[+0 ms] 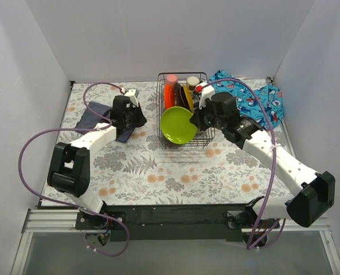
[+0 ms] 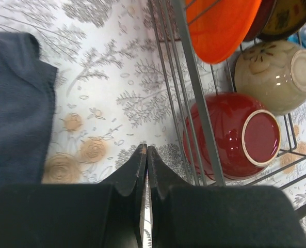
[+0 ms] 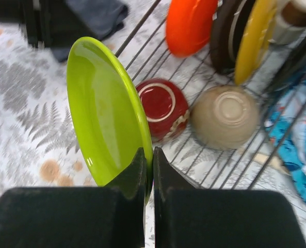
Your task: Load the mixed dishes into the dish rack
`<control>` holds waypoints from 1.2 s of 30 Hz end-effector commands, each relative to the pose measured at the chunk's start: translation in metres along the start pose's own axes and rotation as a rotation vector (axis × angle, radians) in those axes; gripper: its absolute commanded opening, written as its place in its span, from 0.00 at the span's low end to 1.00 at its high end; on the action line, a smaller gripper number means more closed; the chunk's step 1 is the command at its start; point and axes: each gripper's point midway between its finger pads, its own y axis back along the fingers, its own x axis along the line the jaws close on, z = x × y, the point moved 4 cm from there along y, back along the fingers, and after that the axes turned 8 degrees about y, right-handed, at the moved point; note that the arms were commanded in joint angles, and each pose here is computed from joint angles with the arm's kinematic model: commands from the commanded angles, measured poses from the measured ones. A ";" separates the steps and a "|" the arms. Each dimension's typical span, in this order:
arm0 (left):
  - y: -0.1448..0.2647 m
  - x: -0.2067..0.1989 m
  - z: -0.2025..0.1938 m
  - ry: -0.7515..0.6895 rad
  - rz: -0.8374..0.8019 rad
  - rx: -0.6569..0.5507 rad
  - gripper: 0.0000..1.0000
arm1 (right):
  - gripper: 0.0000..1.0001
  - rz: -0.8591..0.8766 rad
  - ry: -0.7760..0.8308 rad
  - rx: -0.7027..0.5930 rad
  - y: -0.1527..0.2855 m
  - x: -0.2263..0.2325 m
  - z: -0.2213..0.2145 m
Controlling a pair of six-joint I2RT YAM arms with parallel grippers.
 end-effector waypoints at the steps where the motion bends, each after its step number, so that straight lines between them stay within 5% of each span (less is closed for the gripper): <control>1: -0.006 -0.030 -0.009 -0.001 -0.114 0.020 0.00 | 0.01 -0.458 -0.004 -0.067 0.008 -0.033 0.040; 9: -0.003 -0.071 -0.051 -0.038 -0.233 0.129 0.00 | 0.01 -0.757 -0.082 -0.176 0.008 -0.058 0.078; 15: 0.022 -0.094 -0.076 -0.063 -0.329 0.165 0.00 | 0.01 -0.752 -0.073 -0.230 -0.018 -0.050 0.103; 20: 0.039 -0.066 -0.083 -0.015 -0.180 0.159 0.00 | 0.01 -0.751 -0.040 -0.279 -0.043 -0.036 0.127; 27: 0.083 -0.002 -0.053 0.083 0.165 -0.028 0.00 | 0.01 -0.797 0.025 -0.279 -0.088 -0.015 0.135; 36: 0.114 0.037 -0.052 0.237 0.219 -0.084 0.00 | 0.01 -0.962 0.052 -0.252 -0.135 -0.023 0.125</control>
